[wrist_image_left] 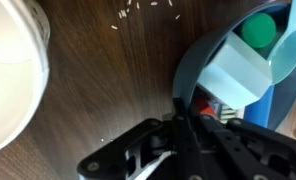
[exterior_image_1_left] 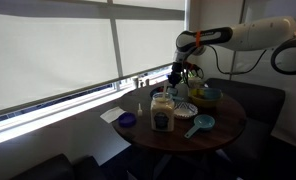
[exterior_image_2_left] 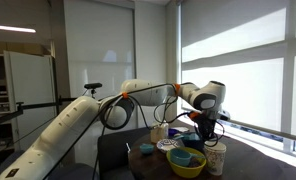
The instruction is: Pick up the blue bowl and place it in the middle of the table
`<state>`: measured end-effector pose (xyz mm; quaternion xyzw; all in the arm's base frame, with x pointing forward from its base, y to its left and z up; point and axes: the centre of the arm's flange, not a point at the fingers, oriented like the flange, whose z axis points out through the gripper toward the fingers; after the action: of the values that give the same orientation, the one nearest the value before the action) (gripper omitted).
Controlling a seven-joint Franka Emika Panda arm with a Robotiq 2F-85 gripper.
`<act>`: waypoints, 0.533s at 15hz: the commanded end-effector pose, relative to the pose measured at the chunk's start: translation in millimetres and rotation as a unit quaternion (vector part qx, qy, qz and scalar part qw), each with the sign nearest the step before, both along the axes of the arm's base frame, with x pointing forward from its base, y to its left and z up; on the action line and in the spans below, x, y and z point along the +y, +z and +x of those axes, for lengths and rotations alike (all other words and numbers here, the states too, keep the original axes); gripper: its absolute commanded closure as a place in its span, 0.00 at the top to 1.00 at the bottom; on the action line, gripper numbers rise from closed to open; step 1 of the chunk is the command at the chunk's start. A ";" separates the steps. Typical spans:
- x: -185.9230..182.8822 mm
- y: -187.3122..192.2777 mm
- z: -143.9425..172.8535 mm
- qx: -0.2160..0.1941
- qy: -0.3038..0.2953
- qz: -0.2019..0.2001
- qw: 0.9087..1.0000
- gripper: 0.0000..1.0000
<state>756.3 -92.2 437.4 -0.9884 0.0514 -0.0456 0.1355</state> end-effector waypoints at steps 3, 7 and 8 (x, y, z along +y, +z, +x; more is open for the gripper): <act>4.9 8.9 -5.4 0.015 0.008 -0.004 1.000 0.36; 5.4 21.0 -14.3 0.008 0.004 -0.011 1.000 0.62; 5.3 24.9 -15.7 0.004 0.004 -0.013 1.000 0.70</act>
<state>752.8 -91.3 443.4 -0.9887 0.0490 -0.0382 0.1363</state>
